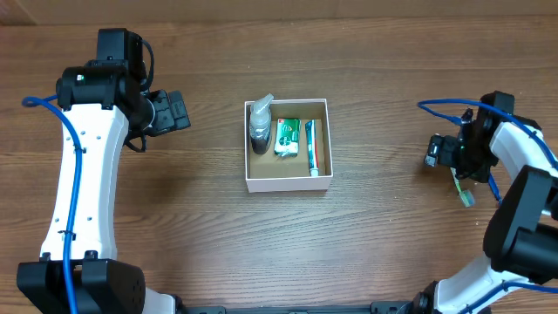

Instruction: Pack container

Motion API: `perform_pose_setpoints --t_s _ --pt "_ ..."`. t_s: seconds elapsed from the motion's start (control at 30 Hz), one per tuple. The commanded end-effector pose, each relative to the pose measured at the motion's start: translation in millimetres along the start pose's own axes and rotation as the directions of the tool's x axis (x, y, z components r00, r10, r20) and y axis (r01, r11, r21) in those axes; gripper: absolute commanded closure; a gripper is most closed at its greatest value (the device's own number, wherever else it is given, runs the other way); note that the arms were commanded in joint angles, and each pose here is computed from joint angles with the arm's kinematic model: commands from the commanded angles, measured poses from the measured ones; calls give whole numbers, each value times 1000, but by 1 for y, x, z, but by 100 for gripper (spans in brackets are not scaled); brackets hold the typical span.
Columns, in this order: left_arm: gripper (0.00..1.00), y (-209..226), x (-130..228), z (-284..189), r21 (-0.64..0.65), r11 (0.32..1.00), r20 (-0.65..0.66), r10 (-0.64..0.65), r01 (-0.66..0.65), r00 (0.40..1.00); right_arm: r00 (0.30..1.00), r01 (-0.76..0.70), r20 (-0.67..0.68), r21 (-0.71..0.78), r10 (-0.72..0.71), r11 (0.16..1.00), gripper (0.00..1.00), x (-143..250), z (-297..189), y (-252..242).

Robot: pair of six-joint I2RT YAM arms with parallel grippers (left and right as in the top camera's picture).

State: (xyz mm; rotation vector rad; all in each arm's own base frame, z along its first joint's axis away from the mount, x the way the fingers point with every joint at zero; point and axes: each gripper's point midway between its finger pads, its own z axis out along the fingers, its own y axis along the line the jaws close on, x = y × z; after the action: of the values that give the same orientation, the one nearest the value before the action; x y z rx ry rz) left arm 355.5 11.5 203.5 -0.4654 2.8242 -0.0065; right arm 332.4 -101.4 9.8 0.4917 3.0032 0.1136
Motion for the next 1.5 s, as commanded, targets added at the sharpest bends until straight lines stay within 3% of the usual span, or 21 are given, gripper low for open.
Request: perform_pose_setpoints --t_s 0.0,0.1,0.17,0.2,0.37,0.7,0.83,0.93,1.03,1.1,1.17,1.3,1.47 --pt "0 -2 3 2 9 1000 -14 26 -26 1000 999 9 -51 -5 -9 1000 5 8 17 -4" --pt "0 -2 4 2 8 1000 -15 26 -25 1000 997 6 -76 -23 -8 1000 7 12 23 -1" --pt "0 -2 4 2 8 1000 -16 26 -26 1000 997 6 -78 -23 -7 1000 25 13 23 -1" --pt "0 -2 4 2 8 1000 -16 26 -25 1000 997 6 -79 -23 -8 1000 39 13 23 -1" --pt "0 -2 4 2 8 1000 -16 26 -25 1000 997 5 -79 -23 -7 1000 69 13 23 -1" --pt "0 -2 4 2 8 1000 -15 26 -25 1000 998 -12 -54 -22 11 1000 94 4 12 0" --pt "0 -2 4 2 8 1000 -15 25 -25 1000 998 -32 47 -56 35 998 96 -17 -29 9" --pt "0 -2 4 2 9 1000 -16 25 -25 1000 981 -75 173 -91 90 993 96 -35 -98 33" --pt "0 -2 4 2 9 1000 -15 22 -22 1000 956 71 293 -126 -31 990 96 -33 -170 87" --pt "0 -2 4 2 9 1000 -15 22 -22 1000 899 232 407 -132 -161 964 96 -15 -228 151" --pt "0 -3 4 2 11 1000 -16 15 -15 1000 850 291 489 -129 -194 948 96 2 -258 198" --pt "0 -7 3 2 34 999 -13 15 -14 1000 839 391 478 -198 -260 899 96 39 -247 279" --pt "0 -7 2 2 36 999 -10 14 -14 1000 919 332 283 -185 -274 925 96 55 -168 314"
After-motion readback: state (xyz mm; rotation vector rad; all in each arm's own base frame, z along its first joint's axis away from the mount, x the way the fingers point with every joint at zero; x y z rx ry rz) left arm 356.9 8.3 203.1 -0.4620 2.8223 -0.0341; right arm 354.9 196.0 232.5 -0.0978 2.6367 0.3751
